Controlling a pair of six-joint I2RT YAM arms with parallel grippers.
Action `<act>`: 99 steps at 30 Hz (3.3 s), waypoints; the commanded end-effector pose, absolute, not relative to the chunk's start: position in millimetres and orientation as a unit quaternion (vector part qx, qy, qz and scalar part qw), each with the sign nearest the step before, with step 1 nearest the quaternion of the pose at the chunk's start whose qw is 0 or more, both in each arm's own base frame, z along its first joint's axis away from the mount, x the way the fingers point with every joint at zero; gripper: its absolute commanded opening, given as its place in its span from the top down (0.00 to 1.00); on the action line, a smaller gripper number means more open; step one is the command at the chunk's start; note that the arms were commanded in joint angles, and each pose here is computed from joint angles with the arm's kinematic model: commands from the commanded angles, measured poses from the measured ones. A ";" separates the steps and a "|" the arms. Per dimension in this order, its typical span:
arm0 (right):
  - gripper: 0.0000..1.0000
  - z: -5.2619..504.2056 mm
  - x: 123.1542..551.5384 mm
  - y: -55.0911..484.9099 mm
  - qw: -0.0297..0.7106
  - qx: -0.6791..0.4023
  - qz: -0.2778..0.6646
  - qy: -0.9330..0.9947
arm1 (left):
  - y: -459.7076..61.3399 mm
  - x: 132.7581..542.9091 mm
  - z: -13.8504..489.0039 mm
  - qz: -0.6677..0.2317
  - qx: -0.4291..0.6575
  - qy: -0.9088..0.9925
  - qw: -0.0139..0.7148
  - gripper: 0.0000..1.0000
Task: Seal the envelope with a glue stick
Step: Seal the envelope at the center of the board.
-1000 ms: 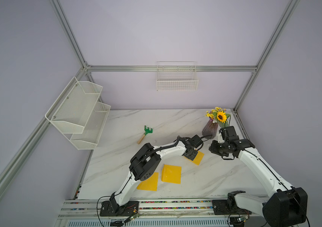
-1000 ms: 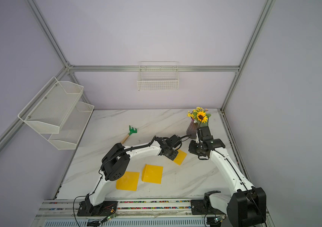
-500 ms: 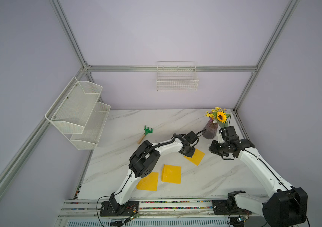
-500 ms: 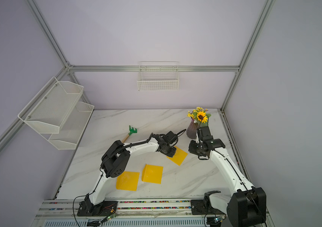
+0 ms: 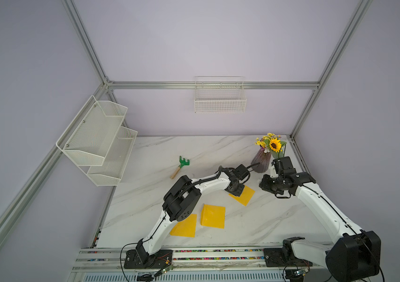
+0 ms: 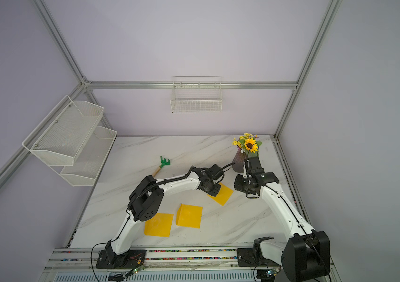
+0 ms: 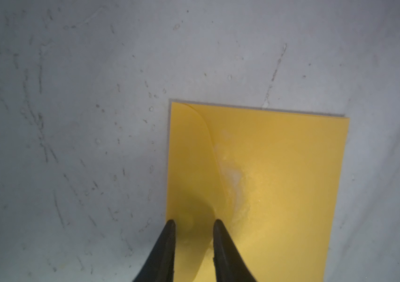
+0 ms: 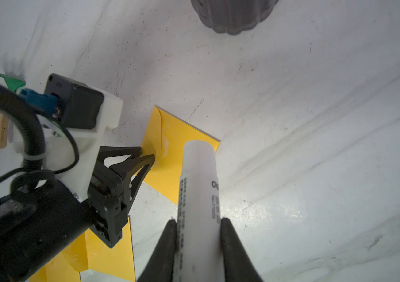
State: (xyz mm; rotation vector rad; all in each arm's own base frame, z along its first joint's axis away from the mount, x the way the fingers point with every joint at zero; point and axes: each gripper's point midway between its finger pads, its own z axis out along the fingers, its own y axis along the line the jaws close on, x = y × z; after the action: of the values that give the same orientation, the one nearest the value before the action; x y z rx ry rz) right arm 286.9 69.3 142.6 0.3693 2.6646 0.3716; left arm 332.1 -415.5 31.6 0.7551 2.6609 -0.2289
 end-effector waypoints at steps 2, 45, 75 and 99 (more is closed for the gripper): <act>1.00 142.2 286.9 72.5 0.211 0.123 0.138 0.960 | -400.0 326.0 4.8 -0.015 0.286 0.945 0.158 0.71; 1.00 145.9 286.1 72.4 0.215 0.123 0.138 0.959 | -422.4 339.1 73.2 -0.092 0.261 0.935 0.223 0.59; 1.00 144.3 287.2 71.6 0.211 0.122 0.134 0.961 | -422.3 337.8 49.6 -0.088 0.271 0.938 0.199 0.79; 1.00 145.1 287.5 71.9 0.212 0.120 0.135 0.960 | -408.3 326.9 29.3 -0.050 0.274 0.942 0.186 0.68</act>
State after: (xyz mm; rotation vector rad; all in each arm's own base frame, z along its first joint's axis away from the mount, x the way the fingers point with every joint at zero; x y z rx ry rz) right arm 286.7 69.8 142.7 0.3545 2.6664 0.3723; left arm 326.7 -421.5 31.3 0.7947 2.6323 -0.1934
